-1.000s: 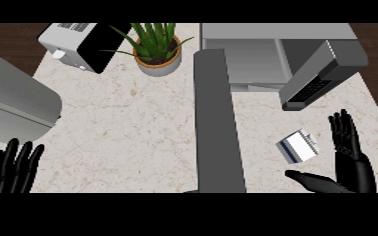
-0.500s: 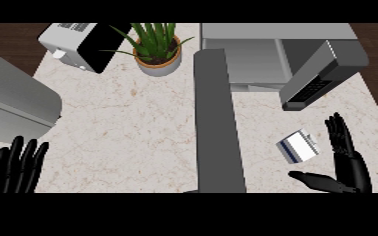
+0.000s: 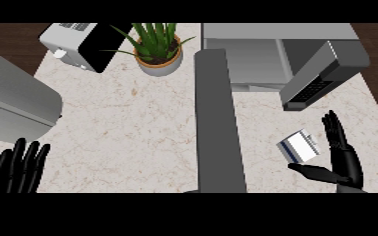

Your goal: Pick up the milk, place it into the microwave and close the microwave

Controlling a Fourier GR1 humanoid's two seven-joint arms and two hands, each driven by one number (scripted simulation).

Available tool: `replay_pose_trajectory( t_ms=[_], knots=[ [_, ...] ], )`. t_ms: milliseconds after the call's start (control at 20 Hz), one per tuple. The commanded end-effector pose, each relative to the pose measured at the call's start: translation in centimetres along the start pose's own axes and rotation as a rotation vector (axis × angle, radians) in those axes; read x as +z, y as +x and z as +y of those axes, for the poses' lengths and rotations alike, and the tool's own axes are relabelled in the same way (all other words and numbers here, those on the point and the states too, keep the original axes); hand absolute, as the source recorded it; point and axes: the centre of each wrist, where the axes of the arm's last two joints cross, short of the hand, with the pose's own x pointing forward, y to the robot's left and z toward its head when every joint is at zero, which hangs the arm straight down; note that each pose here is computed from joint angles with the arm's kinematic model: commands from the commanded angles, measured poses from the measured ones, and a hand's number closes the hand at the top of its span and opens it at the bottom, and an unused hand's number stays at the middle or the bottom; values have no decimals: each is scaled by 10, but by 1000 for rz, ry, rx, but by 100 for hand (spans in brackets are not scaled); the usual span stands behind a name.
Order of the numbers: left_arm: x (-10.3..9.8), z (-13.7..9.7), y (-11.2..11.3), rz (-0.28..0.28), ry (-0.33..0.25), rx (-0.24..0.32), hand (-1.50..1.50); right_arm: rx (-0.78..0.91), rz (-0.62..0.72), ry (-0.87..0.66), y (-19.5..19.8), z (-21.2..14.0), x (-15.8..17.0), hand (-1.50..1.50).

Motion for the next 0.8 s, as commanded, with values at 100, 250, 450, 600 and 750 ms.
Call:
replay_pose_trajectory(
  t_ms=[100,250,450,600,750],
  knots=[
    [-12,10,3,6,-10,11,-150,-33,37,45,-20,-9,4,-150],
    [-5,5,-7,11,-6,14,-150,-46,41,41,-23,-12,5,-150],
    [3,3,1,1,9,-15,-150,-126,70,98,-30,-8,23,-150],
    [-1,8,3,-7,-8,-2,-150,-139,66,79,-25,-8,0,-150],
    [11,18,5,17,5,12,-150,-114,57,35,-31,-9,21,-150]
  ],
)
